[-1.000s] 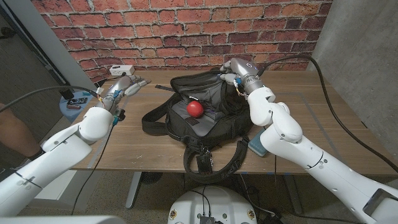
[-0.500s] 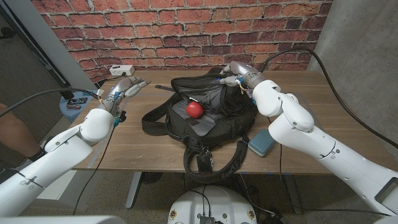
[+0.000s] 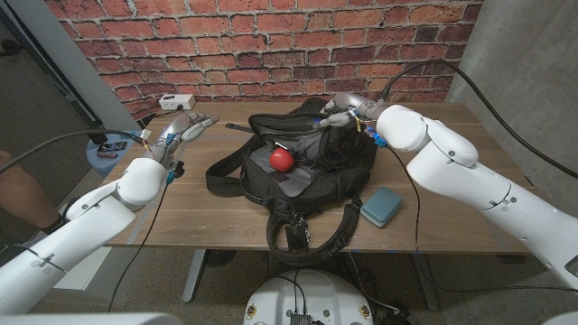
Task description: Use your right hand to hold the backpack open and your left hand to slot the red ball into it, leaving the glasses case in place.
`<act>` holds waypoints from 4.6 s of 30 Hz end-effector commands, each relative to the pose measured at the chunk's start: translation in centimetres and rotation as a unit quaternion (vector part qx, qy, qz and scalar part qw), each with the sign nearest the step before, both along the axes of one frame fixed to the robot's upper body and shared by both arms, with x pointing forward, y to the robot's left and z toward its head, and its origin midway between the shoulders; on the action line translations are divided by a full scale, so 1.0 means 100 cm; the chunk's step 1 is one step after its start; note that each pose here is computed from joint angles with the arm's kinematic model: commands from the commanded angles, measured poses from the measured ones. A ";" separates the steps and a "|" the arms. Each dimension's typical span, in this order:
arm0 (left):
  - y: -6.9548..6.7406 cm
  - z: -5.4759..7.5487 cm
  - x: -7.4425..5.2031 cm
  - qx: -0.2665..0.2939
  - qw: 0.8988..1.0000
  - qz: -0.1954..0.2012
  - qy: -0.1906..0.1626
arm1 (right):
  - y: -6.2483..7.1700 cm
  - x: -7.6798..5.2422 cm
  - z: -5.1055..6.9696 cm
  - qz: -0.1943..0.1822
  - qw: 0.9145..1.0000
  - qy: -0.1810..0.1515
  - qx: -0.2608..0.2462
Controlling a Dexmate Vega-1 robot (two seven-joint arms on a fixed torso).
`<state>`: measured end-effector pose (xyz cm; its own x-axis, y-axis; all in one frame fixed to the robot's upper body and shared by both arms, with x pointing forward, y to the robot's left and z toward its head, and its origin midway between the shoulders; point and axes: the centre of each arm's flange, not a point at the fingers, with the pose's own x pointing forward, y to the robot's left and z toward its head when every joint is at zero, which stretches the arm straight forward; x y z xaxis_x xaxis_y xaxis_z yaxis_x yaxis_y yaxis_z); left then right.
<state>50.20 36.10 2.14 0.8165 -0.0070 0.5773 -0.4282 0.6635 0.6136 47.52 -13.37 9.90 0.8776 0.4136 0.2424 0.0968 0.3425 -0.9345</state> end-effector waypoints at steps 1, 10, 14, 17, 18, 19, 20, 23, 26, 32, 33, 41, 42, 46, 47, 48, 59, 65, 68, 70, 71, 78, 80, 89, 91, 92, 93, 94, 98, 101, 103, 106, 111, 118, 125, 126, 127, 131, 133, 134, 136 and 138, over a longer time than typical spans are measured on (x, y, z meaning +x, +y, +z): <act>0.005 0.001 0.002 -0.012 1.000 0.000 0.008 | -0.012 -0.005 0.008 0.053 0.996 0.075 0.005; 0.006 0.001 0.004 -0.015 1.000 -0.004 0.014 | -0.019 -0.006 0.007 0.085 0.989 0.119 0.026; 0.008 0.001 0.005 -0.018 1.000 -0.003 0.012 | -0.019 -0.008 0.005 0.100 0.986 0.130 0.035; 0.013 -0.001 0.008 -0.032 0.999 -0.010 0.016 | -0.020 -0.007 0.003 0.112 0.982 0.143 0.041; 0.015 -0.002 0.009 -0.037 0.999 -0.012 0.016 | -0.020 -0.007 0.002 0.118 0.981 0.150 0.043; 0.017 -0.003 0.010 -0.040 0.999 -0.014 0.016 | -0.021 -0.006 0.002 0.126 0.979 0.156 0.047; 0.018 -0.004 0.011 -0.041 0.999 -0.014 0.018 | -0.022 -0.005 0.002 0.133 0.976 0.163 0.051; 0.022 -0.005 0.012 -0.044 0.999 -0.016 0.019 | -0.025 -0.004 0.001 0.145 0.972 0.175 0.060; 0.025 -0.006 0.014 -0.047 0.999 -0.018 0.016 | -0.029 -0.003 0.000 0.150 0.970 0.178 0.068; 0.028 -0.011 0.018 -0.063 0.998 -0.026 0.016 | -0.048 0.015 -0.012 0.199 0.950 0.205 0.123; 0.028 -0.012 0.018 -0.063 0.998 -0.026 0.017 | -0.051 0.017 -0.014 0.201 0.948 0.207 0.130; 0.029 -0.010 0.019 -0.061 0.997 -0.030 0.025 | -0.069 0.030 -0.023 0.251 0.924 0.226 0.182; 0.029 -0.010 0.019 -0.061 0.997 -0.030 0.026 | -0.071 0.030 -0.023 0.256 0.921 0.227 0.184; 0.031 -0.010 0.021 -0.062 0.997 -0.032 0.031 | -0.077 0.031 -0.023 0.284 0.906 0.241 0.200; 0.031 -0.010 0.022 -0.065 0.997 -0.033 0.032 | -0.078 0.031 -0.023 0.289 0.904 0.242 0.202; 0.032 -0.011 0.022 -0.067 0.997 -0.033 0.032 | -0.079 0.031 -0.023 0.290 0.903 0.244 0.204; 0.040 -0.019 0.027 -0.105 0.993 -0.050 0.024 | -0.087 0.040 -0.027 0.288 0.899 0.237 0.228; 0.044 -0.024 0.029 -0.127 0.990 -0.061 0.008 | -0.095 0.050 -0.032 0.289 0.896 0.225 0.252; 0.045 -0.025 0.029 -0.134 0.989 -0.067 -0.002 | -0.099 0.054 -0.033 0.290 0.894 0.217 0.264; 0.046 -0.025 0.030 -0.137 0.988 -0.068 -0.007 | -0.101 0.056 -0.034 0.291 0.892 0.214 0.270; 0.046 -0.025 0.030 -0.140 0.988 -0.070 -0.010 | -0.102 0.057 -0.034 0.294 0.892 0.211 0.270; 0.047 -0.025 0.033 -0.155 0.984 -0.087 -0.022 | -0.108 0.061 -0.033 0.299 0.889 0.193 0.287; 0.047 -0.025 0.035 -0.156 0.983 -0.093 -0.028 | -0.109 0.062 -0.033 0.300 0.888 0.188 0.292; 0.045 -0.024 0.041 -0.159 0.982 -0.098 -0.036 | -0.117 0.064 -0.029 0.308 0.883 0.164 0.314; 0.045 -0.025 0.044 -0.161 0.981 -0.100 -0.035 | -0.121 0.064 -0.029 0.311 0.880 0.155 0.322; 0.046 -0.025 0.044 -0.162 0.981 -0.100 -0.036 | -0.122 0.065 -0.028 0.310 0.879 0.152 0.328; 0.046 -0.026 0.045 -0.164 0.981 -0.101 -0.037 | -0.124 0.065 -0.028 0.311 0.878 0.148 0.331; 0.046 -0.026 0.046 -0.165 0.980 -0.102 -0.038 | -0.125 0.064 -0.027 0.311 0.878 0.144 0.334; 0.046 -0.027 0.048 -0.168 0.979 -0.104 -0.040 | -0.131 0.065 -0.026 0.309 0.876 0.128 0.347; 0.047 -0.027 0.049 -0.166 0.980 -0.101 -0.040 | -0.134 0.067 -0.027 0.307 0.874 0.119 0.359; 0.047 -0.028 0.049 -0.167 0.980 -0.102 -0.043 | -0.136 0.068 -0.028 0.308 0.871 0.112 0.367; 0.049 -0.029 0.050 -0.174 0.978 -0.105 -0.048 | -0.139 0.072 -0.029 0.310 0.866 0.100 0.379; 0.051 -0.030 0.052 -0.180 0.975 -0.111 -0.062 | -0.145 0.080 -0.031 0.309 0.860 0.082 0.397; 0.049 -0.032 0.053 -0.183 0.973 -0.118 -0.075 | -0.154 0.093 -0.037 0.308 0.850 0.070 0.422; 0.046 -0.031 0.054 -0.182 0.972 -0.124 -0.077 | -0.160 0.097 -0.040 0.311 0.842 0.059 0.437; 0.046 -0.030 0.055 -0.181 0.972 -0.125 -0.076 | -0.161 0.097 -0.040 0.312 0.841 0.058 0.438; 0.046 -0.030 0.055 -0.181 0.972 -0.126 -0.075 | -0.162 0.098 -0.040 0.311 0.841 0.057 0.439; 0.044 -0.029 0.058 -0.182 0.971 -0.133 -0.074 | -0.164 0.099 -0.040 0.310 0.838 0.052 0.445; 0.043 -0.029 0.060 -0.183 0.971 -0.136 -0.076 | -0.166 0.100 -0.040 0.308 0.837 0.050 0.449; 0.043 -0.029 0.061 -0.183 0.971 -0.137 -0.075 | -0.167 0.101 -0.040 0.307 0.837 0.049 0.450; 0.042 -0.029 0.062 -0.184 0.970 -0.140 -0.077 | -0.169 0.104 -0.040 0.306 0.835 0.047 0.454; 0.041 -0.030 0.064 -0.185 0.969 -0.144 -0.078 | -0.171 0.107 -0.041 0.306 0.833 0.046 0.459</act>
<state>55.91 40.58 -0.82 0.7222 0.0265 0.6912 -0.2858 0.9214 0.2633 57.24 -29.49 6.02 0.5987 0.5087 0.6187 -0.4289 0.8560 -0.2887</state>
